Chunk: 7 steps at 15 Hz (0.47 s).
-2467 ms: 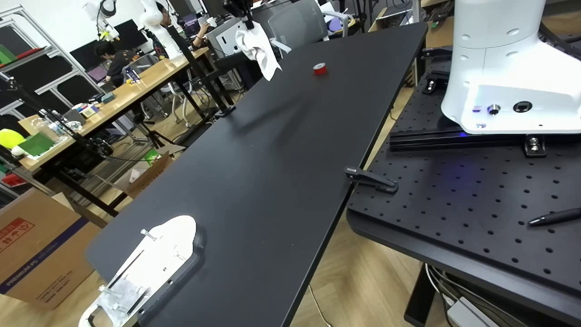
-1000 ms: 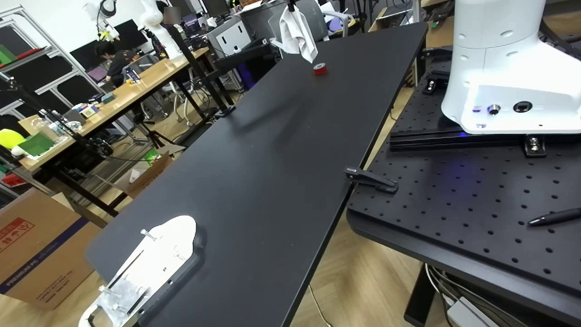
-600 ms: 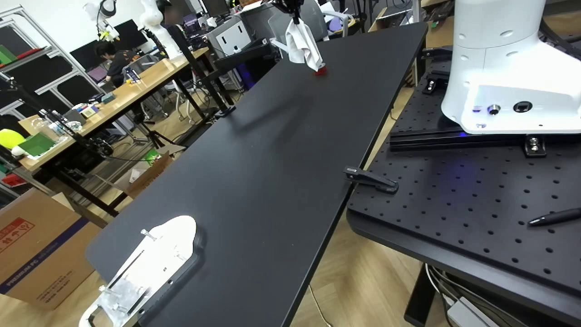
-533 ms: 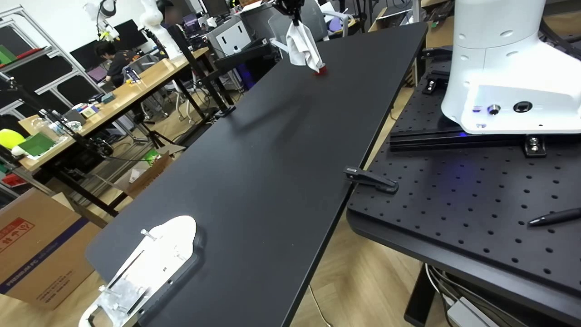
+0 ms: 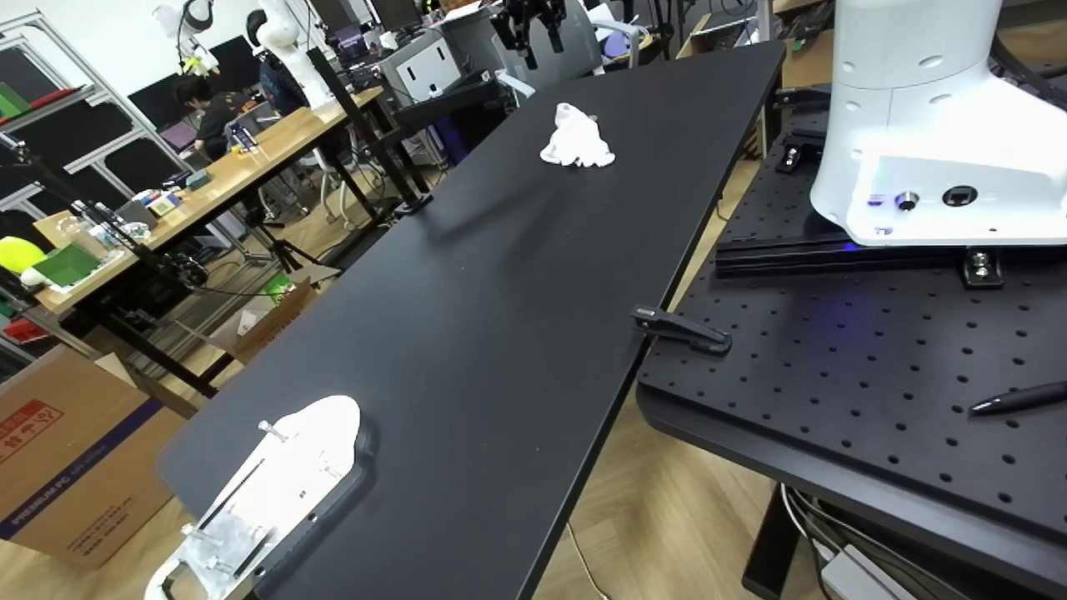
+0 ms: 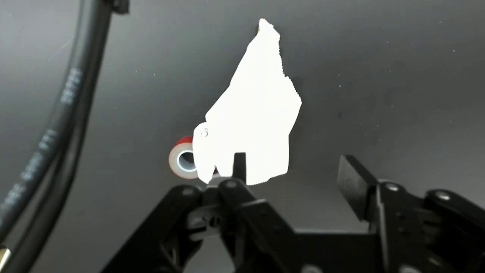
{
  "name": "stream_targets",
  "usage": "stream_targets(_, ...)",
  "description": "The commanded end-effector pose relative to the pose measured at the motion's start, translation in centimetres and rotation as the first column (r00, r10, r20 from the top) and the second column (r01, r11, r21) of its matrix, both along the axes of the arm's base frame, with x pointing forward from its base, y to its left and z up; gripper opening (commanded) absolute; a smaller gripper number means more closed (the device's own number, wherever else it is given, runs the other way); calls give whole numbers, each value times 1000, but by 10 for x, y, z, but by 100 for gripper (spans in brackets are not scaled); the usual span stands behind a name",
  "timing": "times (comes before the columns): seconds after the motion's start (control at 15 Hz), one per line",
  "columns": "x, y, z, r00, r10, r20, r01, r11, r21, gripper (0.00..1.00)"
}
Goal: Pick up the white cloth from the table and hang it on the black object, unhang the white cloth and put it on the table
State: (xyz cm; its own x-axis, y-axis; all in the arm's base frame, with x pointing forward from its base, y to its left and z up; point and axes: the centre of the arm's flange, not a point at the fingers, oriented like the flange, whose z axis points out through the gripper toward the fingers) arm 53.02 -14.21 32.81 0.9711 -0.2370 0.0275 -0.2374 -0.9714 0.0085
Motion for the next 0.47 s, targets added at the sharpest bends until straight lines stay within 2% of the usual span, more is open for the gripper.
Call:
stream_targets(0.0, -5, 18, 17, 998, -51, -37, 52, 998, 24, 96)
stream_targets(0.2, -9, 31, 32, 996, -85, -2, 85, 996, -13, 100)
stream_targets(0.4, -9, 43, 48, 995, -96, 27, 96, 995, -4, 100)
